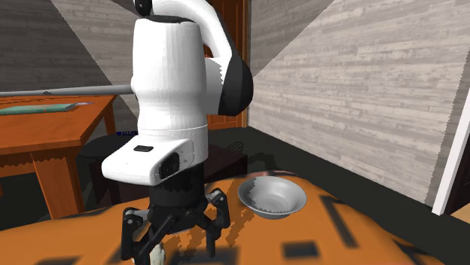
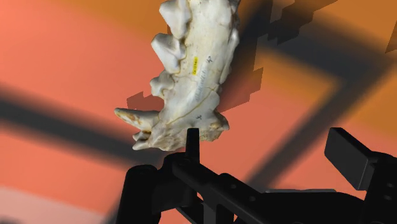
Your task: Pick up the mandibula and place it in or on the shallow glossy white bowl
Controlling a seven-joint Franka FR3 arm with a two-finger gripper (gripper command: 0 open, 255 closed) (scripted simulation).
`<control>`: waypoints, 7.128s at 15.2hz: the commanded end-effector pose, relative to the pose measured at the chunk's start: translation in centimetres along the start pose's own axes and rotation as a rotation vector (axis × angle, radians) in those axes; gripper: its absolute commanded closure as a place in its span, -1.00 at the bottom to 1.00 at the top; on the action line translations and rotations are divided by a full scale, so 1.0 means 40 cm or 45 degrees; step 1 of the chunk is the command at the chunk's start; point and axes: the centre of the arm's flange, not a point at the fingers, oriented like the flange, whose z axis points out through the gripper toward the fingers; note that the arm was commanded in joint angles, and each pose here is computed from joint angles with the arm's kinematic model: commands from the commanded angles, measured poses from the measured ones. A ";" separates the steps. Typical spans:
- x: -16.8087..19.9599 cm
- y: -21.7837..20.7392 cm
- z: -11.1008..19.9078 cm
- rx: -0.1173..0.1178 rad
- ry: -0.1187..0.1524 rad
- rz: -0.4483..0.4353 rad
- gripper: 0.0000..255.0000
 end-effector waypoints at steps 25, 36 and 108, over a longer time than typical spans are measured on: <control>-0.028 0.095 0.063 -0.082 -0.111 -0.019 -1.00; -0.032 0.099 0.110 -0.082 -0.111 -0.019 -1.00; -0.230 -0.679 -0.060 -0.082 -0.111 -0.019 1.00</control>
